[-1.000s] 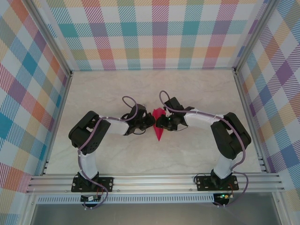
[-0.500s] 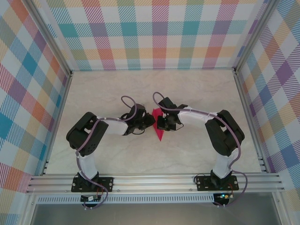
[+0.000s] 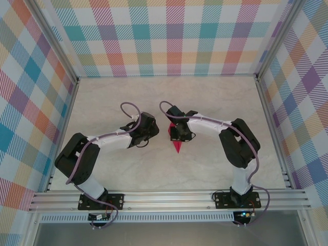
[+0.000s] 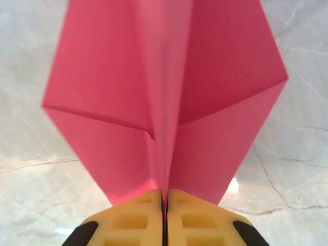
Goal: Fold a paper plane with a square sheet of paper (pick it up from the middle)
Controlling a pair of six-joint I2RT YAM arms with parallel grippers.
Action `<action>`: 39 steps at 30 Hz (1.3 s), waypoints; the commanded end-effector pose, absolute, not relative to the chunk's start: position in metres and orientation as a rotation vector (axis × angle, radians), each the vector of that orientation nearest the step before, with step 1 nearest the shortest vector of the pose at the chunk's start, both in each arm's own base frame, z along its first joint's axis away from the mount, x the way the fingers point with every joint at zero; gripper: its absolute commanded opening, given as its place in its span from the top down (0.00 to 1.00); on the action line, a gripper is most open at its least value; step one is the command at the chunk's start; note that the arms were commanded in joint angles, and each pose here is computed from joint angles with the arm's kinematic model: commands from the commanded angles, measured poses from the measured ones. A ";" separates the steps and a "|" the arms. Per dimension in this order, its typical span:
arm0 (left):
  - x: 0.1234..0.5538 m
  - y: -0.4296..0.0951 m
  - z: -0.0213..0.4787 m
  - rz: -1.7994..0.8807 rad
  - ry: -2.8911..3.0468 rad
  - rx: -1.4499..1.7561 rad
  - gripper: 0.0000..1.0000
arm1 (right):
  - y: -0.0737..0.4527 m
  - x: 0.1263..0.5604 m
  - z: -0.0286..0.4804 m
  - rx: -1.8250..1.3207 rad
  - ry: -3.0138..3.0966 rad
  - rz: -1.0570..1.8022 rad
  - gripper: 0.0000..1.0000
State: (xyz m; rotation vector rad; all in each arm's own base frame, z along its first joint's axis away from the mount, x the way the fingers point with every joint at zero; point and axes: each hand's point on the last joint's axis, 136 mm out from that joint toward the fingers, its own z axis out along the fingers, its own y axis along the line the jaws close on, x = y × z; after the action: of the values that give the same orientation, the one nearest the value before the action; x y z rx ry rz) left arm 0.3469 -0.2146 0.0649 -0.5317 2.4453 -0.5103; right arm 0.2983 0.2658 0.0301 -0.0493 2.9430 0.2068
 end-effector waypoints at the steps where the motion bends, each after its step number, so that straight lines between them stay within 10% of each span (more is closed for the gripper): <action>1: 0.341 -0.190 0.066 -0.386 2.442 -0.556 0.59 | 0.260 0.294 0.022 -0.084 2.977 0.087 0.91; 21: 0.339 -0.189 0.063 -0.364 2.465 -0.533 0.59 | 0.266 0.301 0.034 -0.073 2.939 0.066 0.70; 39: 0.337 -0.185 0.061 -0.338 2.476 -0.533 0.58 | 0.272 0.300 0.016 -0.128 2.954 -0.057 0.84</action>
State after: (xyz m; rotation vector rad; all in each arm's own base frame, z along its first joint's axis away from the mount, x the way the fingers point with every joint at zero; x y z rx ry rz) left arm 0.3364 -0.1963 0.0596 -0.5238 2.4804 -0.3860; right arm 0.3022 0.2752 0.0212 -0.1120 2.9381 0.0114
